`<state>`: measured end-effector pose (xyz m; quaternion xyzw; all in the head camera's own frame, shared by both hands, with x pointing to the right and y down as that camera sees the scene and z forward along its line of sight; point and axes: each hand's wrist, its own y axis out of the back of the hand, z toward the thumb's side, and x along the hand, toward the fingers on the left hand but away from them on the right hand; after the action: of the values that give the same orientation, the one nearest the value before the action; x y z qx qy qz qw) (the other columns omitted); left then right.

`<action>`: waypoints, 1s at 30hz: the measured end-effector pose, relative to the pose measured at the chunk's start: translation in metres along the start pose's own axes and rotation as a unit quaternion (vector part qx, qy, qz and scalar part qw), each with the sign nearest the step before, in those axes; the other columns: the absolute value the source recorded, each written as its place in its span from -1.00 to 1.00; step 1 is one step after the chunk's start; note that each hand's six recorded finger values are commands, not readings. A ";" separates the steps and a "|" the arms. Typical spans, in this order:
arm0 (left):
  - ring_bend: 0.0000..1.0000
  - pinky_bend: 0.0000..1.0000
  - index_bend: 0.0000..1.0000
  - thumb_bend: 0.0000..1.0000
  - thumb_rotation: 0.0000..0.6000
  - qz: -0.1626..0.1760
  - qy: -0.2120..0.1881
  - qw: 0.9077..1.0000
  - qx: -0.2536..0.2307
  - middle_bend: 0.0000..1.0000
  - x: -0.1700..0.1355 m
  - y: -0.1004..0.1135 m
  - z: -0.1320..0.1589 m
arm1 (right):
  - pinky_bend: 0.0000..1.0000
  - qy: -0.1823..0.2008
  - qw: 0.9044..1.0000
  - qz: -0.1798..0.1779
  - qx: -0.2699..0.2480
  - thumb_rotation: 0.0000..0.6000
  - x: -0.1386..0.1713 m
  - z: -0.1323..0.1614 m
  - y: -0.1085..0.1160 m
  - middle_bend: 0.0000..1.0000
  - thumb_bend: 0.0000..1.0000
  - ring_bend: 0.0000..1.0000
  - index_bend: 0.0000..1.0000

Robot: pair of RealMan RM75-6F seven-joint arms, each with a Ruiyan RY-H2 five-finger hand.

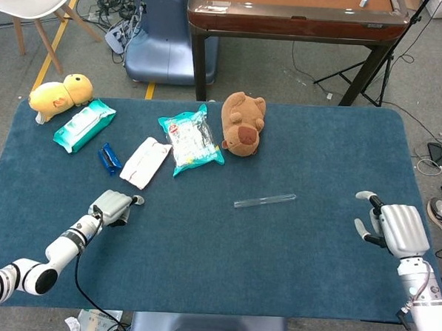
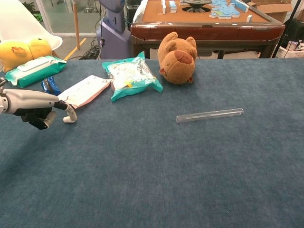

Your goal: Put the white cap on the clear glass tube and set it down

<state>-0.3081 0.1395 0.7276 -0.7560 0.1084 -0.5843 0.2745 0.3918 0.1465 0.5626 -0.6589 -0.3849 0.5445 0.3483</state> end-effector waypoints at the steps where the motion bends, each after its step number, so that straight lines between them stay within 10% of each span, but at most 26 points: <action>1: 1.00 1.00 -0.59 0.77 1.00 0.000 0.001 1.000 -0.001 1.00 -0.001 0.000 -0.001 | 0.80 0.000 1.000 -0.001 0.000 1.00 0.000 0.000 0.000 0.72 -0.30 0.82 -0.36; 25: 1.00 1.00 -0.59 0.76 1.00 0.000 0.028 1.000 -0.002 1.00 -0.018 0.006 -0.024 | 0.80 0.004 1.000 -0.005 -0.006 1.00 0.003 0.003 0.001 0.72 -0.30 0.84 -0.36; 30: 1.00 1.00 -0.59 0.65 0.69 0.016 0.025 1.000 -0.007 1.00 -0.020 0.014 -0.023 | 0.80 0.005 1.000 -0.003 -0.005 1.00 0.004 0.003 0.001 0.72 -0.30 0.84 -0.36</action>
<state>-0.3335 0.1315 0.7074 -0.7415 0.1315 -0.5975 0.2755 0.3895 0.1492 0.5595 -0.6618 -0.3880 0.5383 0.3487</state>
